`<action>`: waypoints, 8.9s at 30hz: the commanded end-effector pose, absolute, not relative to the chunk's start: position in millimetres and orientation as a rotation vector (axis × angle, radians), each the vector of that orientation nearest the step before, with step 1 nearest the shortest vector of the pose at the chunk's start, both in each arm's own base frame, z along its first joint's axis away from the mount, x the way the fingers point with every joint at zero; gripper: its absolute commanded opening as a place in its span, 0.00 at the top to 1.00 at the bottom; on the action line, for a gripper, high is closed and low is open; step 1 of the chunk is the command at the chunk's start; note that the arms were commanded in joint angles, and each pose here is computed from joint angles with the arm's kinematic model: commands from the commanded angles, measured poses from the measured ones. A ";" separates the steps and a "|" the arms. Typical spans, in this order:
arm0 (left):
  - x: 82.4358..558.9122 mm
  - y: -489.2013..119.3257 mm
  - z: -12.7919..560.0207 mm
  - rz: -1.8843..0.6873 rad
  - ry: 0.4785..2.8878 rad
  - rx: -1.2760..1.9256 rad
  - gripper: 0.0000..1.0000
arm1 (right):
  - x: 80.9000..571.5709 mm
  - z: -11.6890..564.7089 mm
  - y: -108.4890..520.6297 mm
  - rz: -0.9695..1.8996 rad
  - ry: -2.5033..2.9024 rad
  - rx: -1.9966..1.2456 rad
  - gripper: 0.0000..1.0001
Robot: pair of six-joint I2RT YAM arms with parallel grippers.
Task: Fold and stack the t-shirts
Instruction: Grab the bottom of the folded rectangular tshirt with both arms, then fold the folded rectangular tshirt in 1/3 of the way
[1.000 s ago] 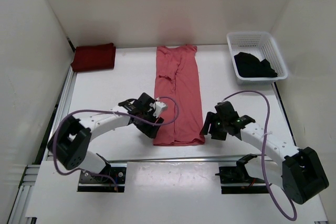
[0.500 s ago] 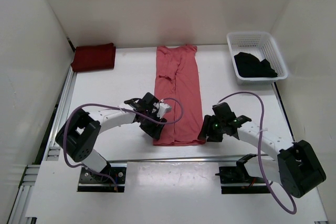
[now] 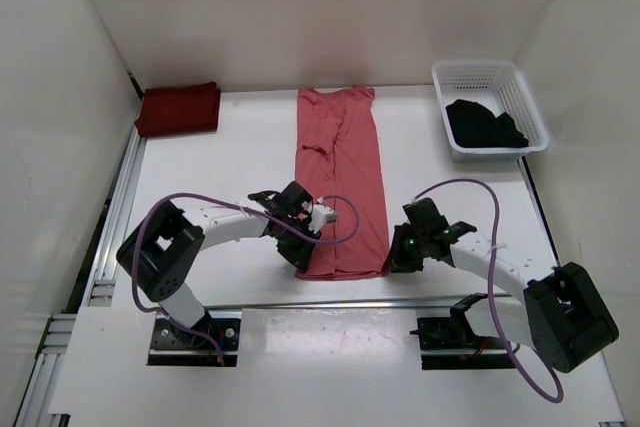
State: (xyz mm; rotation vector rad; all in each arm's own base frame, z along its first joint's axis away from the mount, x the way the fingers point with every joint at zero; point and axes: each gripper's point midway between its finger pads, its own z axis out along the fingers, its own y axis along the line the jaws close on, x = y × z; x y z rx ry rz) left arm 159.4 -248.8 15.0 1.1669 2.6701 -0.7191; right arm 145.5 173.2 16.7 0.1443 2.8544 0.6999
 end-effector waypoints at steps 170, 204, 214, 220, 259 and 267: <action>311.9 -194.5 40.5 -0.359 2.984 0.710 0.89 | 298.2 44.9 198.0 0.857 2.878 0.159 1.00; 219.5 -189.8 82.4 0.161 2.451 1.095 0.27 | 184.7 77.2 179.8 0.314 2.858 -0.521 0.36; 216.3 -230.5 84.7 -0.020 2.450 1.155 0.24 | 215.8 73.4 193.3 0.505 2.846 -0.371 0.32; 201.5 -224.2 71.5 -0.046 2.500 1.198 0.26 | 219.0 68.4 204.1 0.559 2.870 -0.369 0.34; 248.7 -188.8 64.2 -0.004 2.868 0.992 0.46 | 276.4 59.1 206.9 0.722 2.976 0.024 0.70; 312.5 -185.6 135.5 0.096 2.521 0.770 0.30 | 303.2 115.3 197.4 0.640 2.743 0.014 0.60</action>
